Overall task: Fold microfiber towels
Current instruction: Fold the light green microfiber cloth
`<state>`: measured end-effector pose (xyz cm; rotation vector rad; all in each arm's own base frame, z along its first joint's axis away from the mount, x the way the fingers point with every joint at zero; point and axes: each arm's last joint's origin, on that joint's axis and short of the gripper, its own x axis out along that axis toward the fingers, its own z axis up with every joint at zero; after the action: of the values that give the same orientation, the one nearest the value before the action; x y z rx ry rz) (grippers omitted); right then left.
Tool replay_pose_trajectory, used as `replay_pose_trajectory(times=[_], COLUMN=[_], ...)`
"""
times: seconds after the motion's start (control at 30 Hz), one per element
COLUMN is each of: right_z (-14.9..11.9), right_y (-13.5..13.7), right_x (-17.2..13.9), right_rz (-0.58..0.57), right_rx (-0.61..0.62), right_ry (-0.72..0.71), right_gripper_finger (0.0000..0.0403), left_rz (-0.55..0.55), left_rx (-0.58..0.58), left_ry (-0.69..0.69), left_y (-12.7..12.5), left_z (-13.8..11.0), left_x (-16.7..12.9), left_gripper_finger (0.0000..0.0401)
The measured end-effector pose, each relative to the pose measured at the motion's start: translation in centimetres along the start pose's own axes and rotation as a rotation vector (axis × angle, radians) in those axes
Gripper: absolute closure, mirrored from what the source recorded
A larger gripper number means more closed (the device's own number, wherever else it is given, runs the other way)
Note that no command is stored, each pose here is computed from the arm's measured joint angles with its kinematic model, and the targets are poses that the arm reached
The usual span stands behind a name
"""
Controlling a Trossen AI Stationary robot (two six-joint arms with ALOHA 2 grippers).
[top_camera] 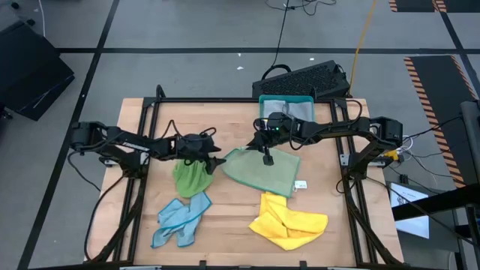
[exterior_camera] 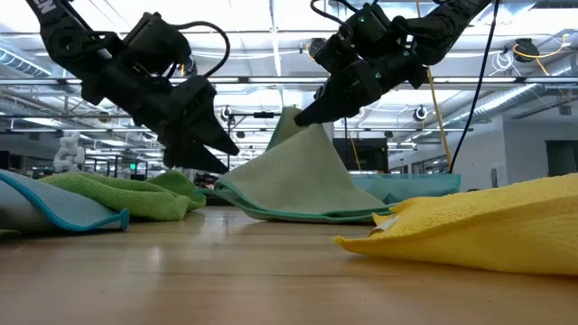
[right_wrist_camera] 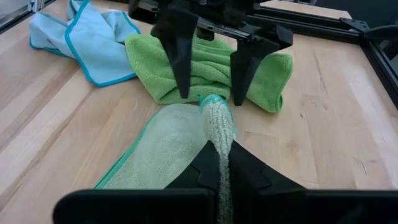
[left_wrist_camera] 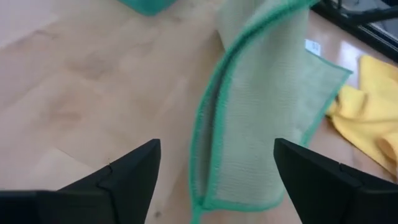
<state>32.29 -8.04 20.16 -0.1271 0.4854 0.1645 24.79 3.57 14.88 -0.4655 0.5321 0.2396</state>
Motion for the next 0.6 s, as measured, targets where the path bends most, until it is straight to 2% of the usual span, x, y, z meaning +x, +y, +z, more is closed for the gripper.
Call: replay_pose_trajectory(times=[0.23, 0.3, 0.47, 0.6], right_z=[0.0, 0.0, 0.0, 0.0], right_y=[0.0, 0.0, 0.0, 0.0], right_x=[0.0, 0.0, 0.0, 0.0], right_rz=[0.000, 0.000, 0.001, 0.001], right_rx=[-0.003, -0.004, -0.006, -0.006], right_ry=[0.000, 0.000, 0.000, 0.001], right_gripper_finger=[0.0395, 0.0395, 0.0395, 0.0395], left_rz=[0.017, -0.013, -0.151, -0.169], left_rx=[-0.047, -0.046, 0.001, 0.029], left_ry=[0.108, 0.132, 0.112, 0.141], left_y=[1.1, 1.3, 1.0, 1.2], left_z=[-1.5, -1.8, -1.9, -2.5], left_x=[1.7, 2.0, 3.1, 3.6], left_gripper_finger=[0.0078, 0.0084, 0.0122, 0.0173])
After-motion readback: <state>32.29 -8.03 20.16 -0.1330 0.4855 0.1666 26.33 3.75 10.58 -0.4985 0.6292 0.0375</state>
